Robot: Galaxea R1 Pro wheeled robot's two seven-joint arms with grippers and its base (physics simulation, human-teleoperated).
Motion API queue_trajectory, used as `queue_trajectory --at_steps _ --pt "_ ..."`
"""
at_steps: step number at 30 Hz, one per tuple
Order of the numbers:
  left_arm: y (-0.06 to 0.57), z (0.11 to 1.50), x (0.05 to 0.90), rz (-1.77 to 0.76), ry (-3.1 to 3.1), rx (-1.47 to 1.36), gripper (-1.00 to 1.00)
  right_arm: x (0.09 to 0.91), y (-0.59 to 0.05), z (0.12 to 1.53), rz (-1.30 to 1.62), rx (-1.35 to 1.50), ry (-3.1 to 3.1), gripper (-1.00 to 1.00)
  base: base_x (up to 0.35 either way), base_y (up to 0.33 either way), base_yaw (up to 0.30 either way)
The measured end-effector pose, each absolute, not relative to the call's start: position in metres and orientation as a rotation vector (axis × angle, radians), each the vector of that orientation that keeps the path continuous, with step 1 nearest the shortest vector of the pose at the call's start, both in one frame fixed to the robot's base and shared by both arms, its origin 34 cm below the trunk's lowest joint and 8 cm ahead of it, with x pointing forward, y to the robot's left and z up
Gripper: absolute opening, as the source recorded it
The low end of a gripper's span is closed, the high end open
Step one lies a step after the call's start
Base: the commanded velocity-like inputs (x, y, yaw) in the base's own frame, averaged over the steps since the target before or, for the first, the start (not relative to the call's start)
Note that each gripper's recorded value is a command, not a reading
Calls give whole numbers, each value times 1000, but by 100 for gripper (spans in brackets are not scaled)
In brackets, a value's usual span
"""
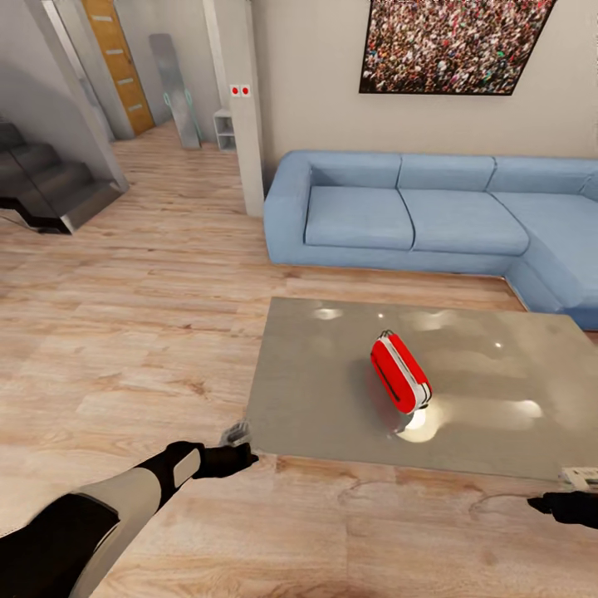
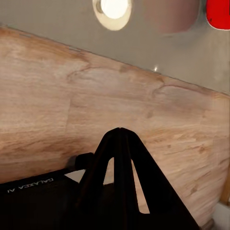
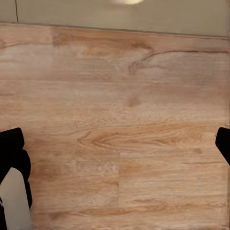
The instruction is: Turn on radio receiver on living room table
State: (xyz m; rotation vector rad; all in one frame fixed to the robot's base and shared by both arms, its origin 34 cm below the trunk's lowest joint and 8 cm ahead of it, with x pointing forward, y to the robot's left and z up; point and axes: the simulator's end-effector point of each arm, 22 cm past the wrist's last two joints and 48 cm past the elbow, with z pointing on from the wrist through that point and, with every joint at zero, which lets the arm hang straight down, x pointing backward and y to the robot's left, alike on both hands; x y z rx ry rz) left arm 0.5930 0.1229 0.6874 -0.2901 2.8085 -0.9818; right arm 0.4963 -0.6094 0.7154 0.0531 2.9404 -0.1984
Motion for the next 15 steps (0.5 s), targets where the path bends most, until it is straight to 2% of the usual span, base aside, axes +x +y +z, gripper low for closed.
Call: queue_trajectory --at_steps 6,15 --pt "148 665 549 -920 2830 -320 -100 423 -602 693 -193 -6 3006 100 0 0 0" --pt "179 639 478 -842 2881 -354 -100 327 -530 644 -131 -24 3098 100 0 0 0"
